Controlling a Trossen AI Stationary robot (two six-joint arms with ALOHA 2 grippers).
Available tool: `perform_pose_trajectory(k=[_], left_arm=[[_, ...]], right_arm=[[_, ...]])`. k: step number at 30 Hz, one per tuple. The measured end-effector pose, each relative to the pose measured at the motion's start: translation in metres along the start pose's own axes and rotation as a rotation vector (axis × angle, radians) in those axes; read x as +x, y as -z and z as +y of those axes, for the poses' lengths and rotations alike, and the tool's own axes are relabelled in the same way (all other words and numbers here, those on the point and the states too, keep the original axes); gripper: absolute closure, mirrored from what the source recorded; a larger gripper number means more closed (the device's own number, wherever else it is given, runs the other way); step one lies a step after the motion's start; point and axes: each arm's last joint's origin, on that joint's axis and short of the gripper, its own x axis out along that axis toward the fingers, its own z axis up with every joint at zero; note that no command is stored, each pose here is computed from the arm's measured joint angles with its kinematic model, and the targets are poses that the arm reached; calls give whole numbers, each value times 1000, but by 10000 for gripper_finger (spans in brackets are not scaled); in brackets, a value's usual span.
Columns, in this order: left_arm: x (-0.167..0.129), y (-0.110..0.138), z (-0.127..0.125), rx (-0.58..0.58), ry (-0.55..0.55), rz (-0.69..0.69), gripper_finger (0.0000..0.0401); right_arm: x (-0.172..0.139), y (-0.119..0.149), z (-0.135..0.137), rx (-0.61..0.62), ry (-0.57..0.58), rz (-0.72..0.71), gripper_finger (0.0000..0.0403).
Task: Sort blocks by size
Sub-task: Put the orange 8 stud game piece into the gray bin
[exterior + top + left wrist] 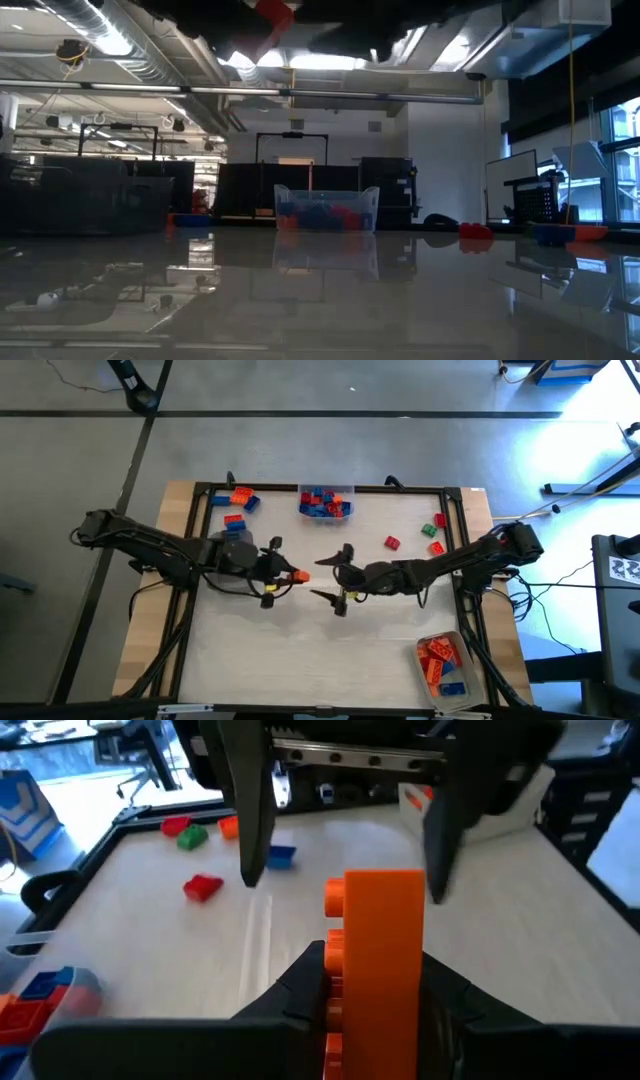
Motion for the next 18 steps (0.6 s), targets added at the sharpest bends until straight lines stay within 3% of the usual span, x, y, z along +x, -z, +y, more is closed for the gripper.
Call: perform_pose_trajectory(k=[9, 18], left_arm=[[4, 9, -2, -36, -1, -99, 321], [4, 6, -3, -38, 2, -143, 320]], right_arm=[[19, -4, 0, 5, -145, -244, 60], [29, 1, -12, 17, -146, -279, 197]])
